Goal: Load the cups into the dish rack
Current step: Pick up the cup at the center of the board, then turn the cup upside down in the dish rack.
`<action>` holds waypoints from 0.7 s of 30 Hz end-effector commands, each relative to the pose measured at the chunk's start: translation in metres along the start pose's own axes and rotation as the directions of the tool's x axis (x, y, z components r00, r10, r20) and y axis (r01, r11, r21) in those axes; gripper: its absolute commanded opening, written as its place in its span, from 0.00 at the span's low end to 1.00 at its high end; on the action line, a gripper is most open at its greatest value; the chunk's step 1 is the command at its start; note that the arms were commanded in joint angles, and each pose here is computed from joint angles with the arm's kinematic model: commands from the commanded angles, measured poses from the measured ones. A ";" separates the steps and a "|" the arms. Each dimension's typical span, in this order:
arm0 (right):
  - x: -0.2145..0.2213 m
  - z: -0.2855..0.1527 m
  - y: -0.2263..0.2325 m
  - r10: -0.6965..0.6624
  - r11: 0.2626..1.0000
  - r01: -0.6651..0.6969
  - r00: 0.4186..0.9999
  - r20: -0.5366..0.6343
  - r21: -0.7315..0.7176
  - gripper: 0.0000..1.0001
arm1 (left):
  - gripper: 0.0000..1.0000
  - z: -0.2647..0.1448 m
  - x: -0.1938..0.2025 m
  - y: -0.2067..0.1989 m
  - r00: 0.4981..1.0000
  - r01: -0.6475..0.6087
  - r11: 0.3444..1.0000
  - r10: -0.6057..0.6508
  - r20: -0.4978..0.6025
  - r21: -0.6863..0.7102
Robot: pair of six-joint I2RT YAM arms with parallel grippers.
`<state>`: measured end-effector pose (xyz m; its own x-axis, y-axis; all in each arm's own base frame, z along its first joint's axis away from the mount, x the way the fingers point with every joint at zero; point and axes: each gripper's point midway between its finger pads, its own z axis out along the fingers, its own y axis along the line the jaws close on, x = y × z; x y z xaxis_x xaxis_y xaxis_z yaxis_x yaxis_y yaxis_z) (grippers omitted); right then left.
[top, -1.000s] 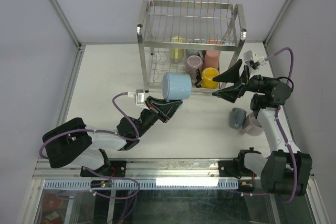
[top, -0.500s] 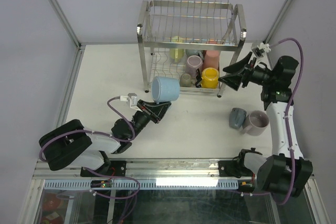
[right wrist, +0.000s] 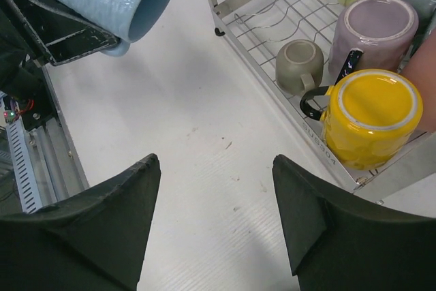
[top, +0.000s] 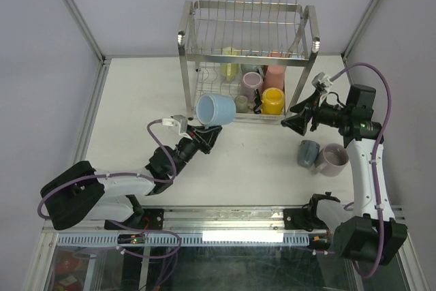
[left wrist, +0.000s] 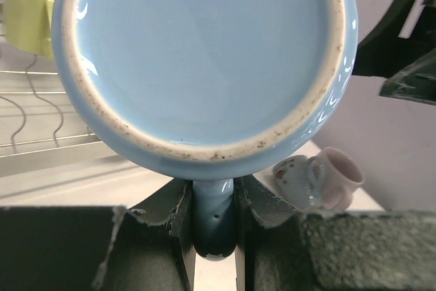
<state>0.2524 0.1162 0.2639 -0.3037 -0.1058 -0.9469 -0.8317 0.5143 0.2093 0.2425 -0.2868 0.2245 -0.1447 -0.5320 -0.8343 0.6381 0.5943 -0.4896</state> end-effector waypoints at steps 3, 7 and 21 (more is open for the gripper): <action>0.006 -0.004 -0.002 -0.048 0.999 0.049 0.999 -0.016 0.015 0.70 | 0.00 0.035 -0.050 -0.011 0.980 -0.158 0.987 0.161 0.119 -0.038; 0.009 -0.003 -0.004 -0.044 0.999 0.045 0.999 -0.022 0.016 0.70 | 0.00 0.051 -0.048 -0.006 0.967 -0.229 0.970 0.236 0.095 -0.080; 0.013 -0.002 -0.006 -0.030 0.999 0.031 0.999 -0.031 0.009 0.70 | 0.00 0.101 -0.034 0.035 0.934 -0.338 0.917 0.354 0.040 -0.210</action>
<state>0.2507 0.1118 0.2467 -0.3241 -0.1376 -0.9360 -0.8277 0.5203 0.2101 0.3184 -0.3126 0.1827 -0.0566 -0.1578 -0.9858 0.5006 0.8499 -0.1648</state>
